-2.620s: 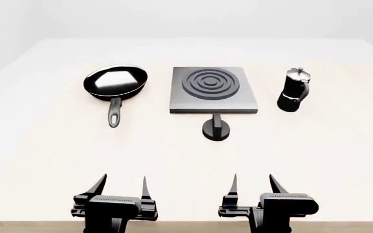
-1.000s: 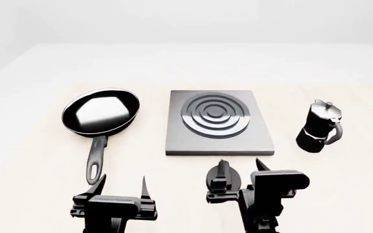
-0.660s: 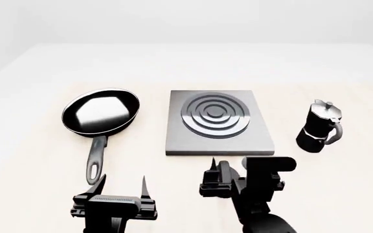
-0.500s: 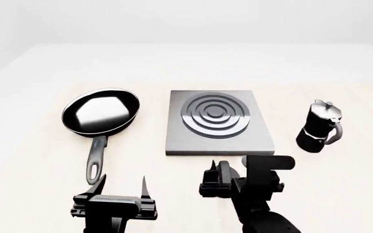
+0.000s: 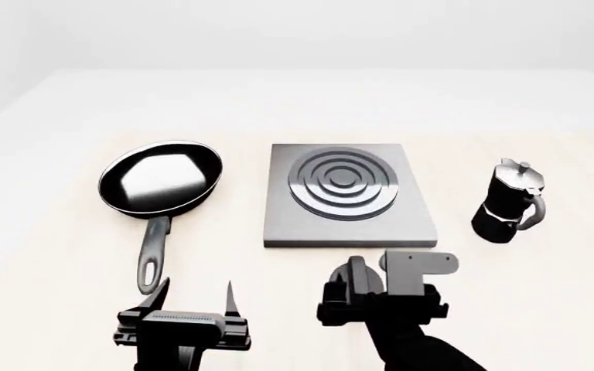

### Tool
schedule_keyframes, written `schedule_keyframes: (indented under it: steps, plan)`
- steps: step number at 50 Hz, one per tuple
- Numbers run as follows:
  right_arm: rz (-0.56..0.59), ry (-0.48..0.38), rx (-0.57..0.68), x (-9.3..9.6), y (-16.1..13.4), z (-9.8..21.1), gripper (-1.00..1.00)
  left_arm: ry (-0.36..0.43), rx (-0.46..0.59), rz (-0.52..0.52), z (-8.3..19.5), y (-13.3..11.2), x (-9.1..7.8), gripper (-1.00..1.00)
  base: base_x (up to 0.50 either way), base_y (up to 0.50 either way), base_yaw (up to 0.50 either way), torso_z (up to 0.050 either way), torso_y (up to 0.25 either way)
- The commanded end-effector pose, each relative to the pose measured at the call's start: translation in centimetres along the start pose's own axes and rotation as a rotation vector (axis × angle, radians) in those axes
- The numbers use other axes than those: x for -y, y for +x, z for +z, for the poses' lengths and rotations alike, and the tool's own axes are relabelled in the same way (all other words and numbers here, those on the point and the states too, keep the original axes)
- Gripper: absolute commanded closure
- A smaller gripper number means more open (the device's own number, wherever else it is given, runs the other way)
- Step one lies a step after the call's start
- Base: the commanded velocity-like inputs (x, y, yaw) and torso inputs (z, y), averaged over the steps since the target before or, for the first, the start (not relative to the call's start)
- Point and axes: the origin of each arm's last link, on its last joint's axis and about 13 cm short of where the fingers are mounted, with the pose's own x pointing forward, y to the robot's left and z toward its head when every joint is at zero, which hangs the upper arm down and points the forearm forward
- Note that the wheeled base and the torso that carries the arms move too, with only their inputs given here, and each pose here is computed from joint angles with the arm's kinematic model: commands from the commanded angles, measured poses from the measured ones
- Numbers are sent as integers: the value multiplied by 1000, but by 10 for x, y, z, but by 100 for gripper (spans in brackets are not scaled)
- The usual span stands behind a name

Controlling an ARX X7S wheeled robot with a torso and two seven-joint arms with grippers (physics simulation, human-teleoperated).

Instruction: Turn on the stove and put the frying pan on it.

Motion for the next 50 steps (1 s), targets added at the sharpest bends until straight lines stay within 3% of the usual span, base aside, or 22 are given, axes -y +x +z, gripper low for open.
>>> schedule_keyframes:
  steps: [1,36,50]
  plan:
    - [-18,-21,-53,1,5,-4,-100,0,-1,0,-2,2,0,-100,0,0,0,0,0]
    - [3,-6,-152,0,6,-10,-100,-2,0,2,0,1,-1,-100,0,0,0,0,0]
    - [-128,-46,-141,6,0,-6,-100,-6,-1,4,-1,2,-1,-100,0,0,0,0,0]
